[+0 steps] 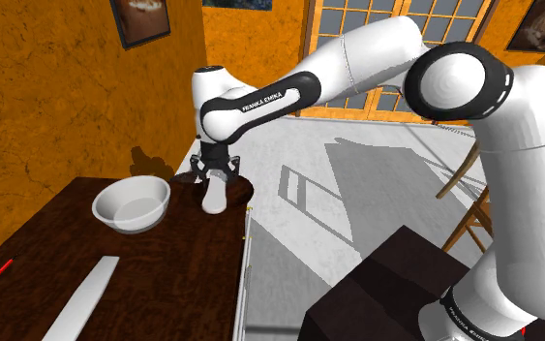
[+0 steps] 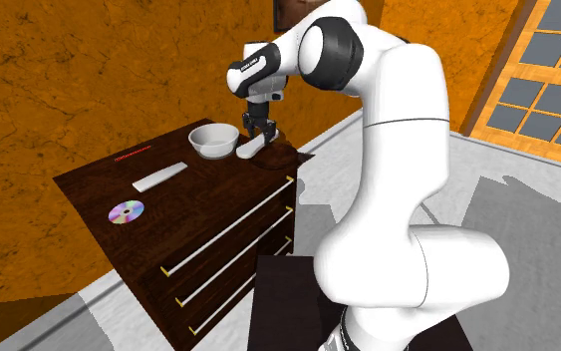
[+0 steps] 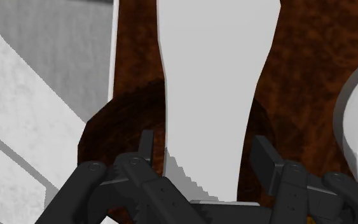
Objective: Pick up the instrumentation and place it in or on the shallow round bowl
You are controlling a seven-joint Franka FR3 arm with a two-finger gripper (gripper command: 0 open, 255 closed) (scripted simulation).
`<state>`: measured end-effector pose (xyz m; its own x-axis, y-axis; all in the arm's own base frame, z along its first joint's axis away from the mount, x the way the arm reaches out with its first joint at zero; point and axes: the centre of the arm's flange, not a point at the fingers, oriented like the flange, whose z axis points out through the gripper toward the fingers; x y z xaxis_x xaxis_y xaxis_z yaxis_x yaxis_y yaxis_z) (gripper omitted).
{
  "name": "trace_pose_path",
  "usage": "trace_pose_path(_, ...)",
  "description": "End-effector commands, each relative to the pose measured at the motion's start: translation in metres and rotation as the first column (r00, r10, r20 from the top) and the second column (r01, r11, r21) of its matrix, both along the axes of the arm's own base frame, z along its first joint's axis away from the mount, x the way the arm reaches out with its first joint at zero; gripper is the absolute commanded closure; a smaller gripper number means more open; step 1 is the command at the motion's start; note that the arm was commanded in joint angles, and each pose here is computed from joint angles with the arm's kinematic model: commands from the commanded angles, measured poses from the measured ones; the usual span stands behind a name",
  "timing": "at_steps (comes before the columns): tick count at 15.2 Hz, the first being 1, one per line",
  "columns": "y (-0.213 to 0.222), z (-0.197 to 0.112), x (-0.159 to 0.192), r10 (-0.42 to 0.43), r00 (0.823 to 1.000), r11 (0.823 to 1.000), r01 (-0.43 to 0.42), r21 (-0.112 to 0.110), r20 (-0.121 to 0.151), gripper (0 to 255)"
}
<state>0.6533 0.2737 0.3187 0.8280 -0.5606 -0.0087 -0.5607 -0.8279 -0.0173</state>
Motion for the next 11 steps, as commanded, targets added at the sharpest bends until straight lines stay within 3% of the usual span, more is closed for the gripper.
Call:
trace_pose_path(1, -0.017, 0.001, 0.021, 0.001, 1.0, 1.0, -0.001, 0.0, 0.0, 255)
trace_pose_path(5, -0.046, 0.003, 0.054, 0.001, 1.0, 1.0, -0.001, 0.0, 0.0, 255)
trace_pose_path(11, -0.046, -0.029, 0.054, 0.001, 1.0, 1.0, -0.001, 0.0, 0.0, 255)
